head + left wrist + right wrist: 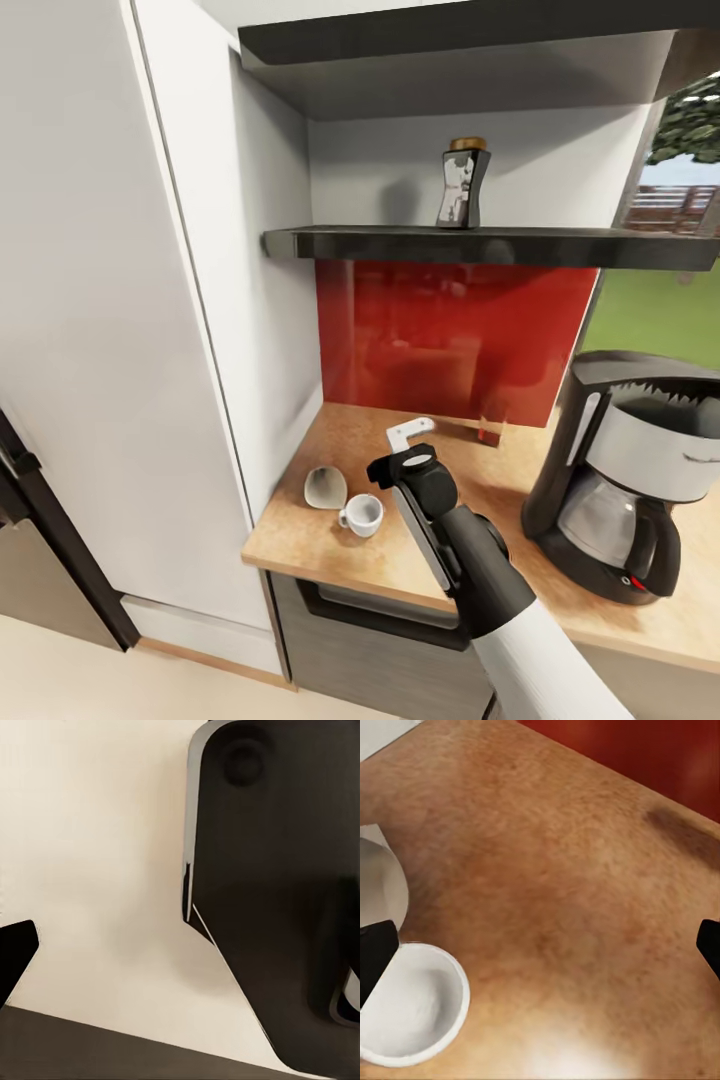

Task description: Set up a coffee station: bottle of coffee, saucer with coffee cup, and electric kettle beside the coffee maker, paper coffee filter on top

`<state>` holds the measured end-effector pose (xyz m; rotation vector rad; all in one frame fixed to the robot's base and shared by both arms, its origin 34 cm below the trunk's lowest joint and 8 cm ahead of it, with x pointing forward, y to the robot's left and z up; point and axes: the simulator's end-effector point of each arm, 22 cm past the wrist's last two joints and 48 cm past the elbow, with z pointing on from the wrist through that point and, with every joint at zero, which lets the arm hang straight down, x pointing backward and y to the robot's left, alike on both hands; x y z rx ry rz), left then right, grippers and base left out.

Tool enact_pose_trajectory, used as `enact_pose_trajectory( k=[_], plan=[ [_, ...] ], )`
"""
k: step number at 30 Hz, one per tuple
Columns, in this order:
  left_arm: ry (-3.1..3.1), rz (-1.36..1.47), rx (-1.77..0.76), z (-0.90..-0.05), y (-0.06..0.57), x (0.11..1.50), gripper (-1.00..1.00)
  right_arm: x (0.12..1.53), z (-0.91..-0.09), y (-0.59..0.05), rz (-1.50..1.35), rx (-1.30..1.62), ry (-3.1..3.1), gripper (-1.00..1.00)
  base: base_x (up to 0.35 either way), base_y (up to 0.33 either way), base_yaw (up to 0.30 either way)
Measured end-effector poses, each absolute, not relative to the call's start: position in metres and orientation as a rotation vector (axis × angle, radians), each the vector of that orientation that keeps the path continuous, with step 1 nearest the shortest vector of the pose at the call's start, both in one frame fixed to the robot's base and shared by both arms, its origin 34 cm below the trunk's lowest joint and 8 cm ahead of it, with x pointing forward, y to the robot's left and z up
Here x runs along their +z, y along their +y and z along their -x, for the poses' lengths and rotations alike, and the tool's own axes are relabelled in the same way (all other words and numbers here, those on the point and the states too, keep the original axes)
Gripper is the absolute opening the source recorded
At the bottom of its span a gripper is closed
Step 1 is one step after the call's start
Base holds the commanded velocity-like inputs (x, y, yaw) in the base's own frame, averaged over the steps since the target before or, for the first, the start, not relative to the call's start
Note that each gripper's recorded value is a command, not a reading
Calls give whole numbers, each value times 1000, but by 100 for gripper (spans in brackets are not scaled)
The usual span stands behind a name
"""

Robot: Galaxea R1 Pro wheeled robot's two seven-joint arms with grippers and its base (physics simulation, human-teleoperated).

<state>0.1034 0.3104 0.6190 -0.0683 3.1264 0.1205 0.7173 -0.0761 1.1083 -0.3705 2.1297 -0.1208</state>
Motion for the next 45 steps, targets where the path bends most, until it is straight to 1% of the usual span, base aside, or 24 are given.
enact_pose_trajectory(
  k=[8,16,21,45],
  plan=[
    [3127,74,123,-103,311,619,100,1106,-717,-75,374,-120,2134,100,140,125,0],
    [3129,75,122,-102,311,619,100,1063,-712,-79,405,-144,2232,100,10,9,0],
    [3129,75,119,-102,310,619,100,1047,-705,-70,404,-74,2283,100,0,0,0],
    [3133,61,127,-99,313,619,100,1058,-707,-65,396,-43,2260,100,0,0,0]
  ],
)
